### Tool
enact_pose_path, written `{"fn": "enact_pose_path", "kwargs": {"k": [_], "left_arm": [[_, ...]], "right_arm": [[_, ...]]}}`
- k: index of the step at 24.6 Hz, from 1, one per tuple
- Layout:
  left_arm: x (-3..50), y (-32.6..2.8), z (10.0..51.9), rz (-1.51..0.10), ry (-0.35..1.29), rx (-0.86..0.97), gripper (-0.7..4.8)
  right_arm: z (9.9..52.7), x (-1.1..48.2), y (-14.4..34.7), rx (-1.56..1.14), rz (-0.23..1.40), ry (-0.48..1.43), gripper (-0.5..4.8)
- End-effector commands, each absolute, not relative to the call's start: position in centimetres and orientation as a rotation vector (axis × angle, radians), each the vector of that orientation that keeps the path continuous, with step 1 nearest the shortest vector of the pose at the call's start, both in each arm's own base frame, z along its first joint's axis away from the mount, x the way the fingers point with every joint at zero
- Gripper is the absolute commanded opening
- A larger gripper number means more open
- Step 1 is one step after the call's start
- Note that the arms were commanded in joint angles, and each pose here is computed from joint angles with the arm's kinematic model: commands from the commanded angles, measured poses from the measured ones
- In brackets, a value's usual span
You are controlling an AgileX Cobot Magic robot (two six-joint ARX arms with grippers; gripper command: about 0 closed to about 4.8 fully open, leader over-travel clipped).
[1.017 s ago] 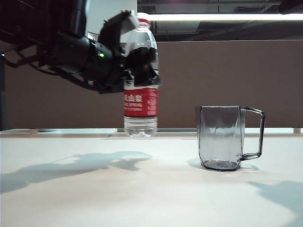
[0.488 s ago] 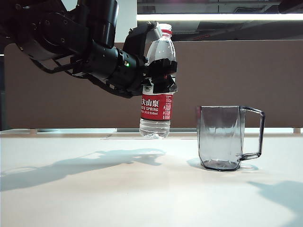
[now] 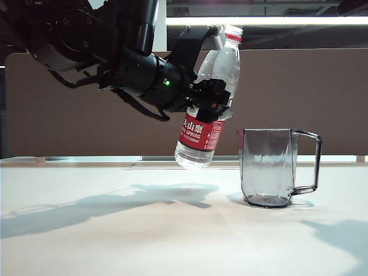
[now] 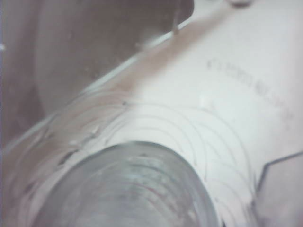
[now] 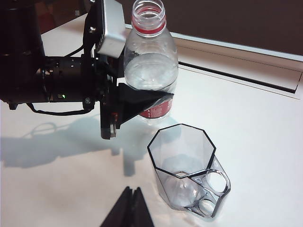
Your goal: Pick up the mineral water bottle with the left hand on the table and pour water into the mug until it's half full.
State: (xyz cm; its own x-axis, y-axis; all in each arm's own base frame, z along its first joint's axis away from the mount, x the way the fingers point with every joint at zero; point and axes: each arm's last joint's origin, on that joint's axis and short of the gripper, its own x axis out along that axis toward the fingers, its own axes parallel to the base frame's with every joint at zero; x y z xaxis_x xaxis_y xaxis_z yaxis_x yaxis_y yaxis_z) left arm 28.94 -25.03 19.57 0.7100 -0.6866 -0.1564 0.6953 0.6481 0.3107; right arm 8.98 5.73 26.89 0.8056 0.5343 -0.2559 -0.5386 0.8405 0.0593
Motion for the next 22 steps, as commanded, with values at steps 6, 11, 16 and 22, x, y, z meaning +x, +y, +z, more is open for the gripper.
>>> {"fn": "enact_pose_path", "kwargs": {"k": [6, 11, 16, 22], "left_arm": [[30.6, -26.6, 20.8, -0.784, -0.070, 0.432, 2.73], [30.6, -26.6, 20.7, -0.785, -0.104, 0.542, 2.73], [30.6, -26.6, 20.7, -0.783, -0.140, 0.627, 2.73], [30.6, -26.6, 20.7, -0.779, -0.181, 0.724, 2.73]], "right_arm": [[27.3, 8.9, 5.7, -0.012, 0.577, 0.239, -0.08], [27.3, 8.9, 5.7, -0.012, 0.577, 0.240, -0.08], [27.2, 8.9, 5.7, -0.015, 0.576, 0.252, -0.09], [26.9, 8.9, 5.6, -0.023, 0.574, 0.279, -0.08]]}}
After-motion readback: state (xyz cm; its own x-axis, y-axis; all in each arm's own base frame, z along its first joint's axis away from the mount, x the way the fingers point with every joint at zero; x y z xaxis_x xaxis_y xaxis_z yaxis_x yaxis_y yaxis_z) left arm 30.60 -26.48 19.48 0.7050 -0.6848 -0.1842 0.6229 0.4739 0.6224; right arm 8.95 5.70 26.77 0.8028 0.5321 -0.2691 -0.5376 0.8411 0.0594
